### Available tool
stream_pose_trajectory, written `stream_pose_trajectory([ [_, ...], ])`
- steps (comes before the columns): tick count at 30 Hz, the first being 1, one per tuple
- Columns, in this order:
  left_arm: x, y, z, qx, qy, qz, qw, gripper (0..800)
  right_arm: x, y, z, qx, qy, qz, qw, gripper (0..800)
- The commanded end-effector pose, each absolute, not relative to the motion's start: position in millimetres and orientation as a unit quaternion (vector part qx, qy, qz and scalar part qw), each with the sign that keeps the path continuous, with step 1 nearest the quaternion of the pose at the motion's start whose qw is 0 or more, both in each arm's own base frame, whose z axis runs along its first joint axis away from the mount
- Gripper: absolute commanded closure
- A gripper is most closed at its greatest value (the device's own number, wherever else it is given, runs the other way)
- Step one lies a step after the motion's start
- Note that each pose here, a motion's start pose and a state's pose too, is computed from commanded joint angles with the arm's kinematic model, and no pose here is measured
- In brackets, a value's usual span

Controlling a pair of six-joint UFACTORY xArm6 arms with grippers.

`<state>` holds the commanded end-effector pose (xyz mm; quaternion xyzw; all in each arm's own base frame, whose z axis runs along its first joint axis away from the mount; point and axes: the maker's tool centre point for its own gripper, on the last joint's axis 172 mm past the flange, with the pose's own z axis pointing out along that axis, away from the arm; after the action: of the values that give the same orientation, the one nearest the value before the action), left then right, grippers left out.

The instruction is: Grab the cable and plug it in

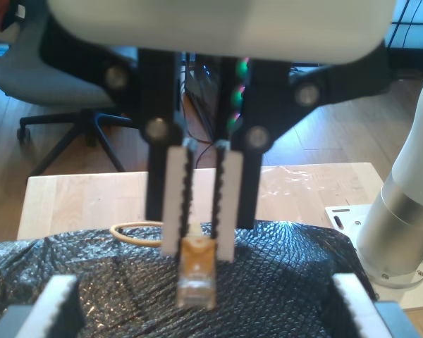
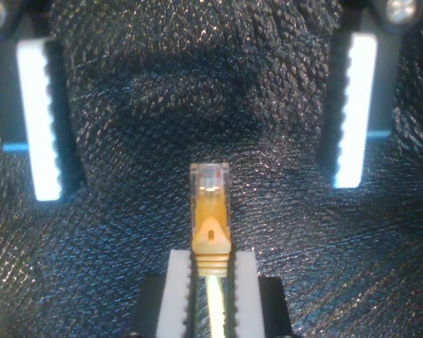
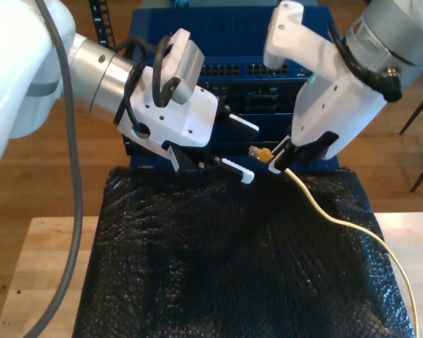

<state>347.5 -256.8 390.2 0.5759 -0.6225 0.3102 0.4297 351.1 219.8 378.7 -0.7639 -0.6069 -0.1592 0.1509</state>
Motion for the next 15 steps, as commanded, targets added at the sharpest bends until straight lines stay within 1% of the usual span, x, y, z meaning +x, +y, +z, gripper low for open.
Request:
stream_pose_trajectory([
  [15,341.0,-257.7,393.9,0.569,-0.626,0.307,0.436,128,354.7,220.6,380.2,-0.76,-0.612,-0.161,0.149,794],
])
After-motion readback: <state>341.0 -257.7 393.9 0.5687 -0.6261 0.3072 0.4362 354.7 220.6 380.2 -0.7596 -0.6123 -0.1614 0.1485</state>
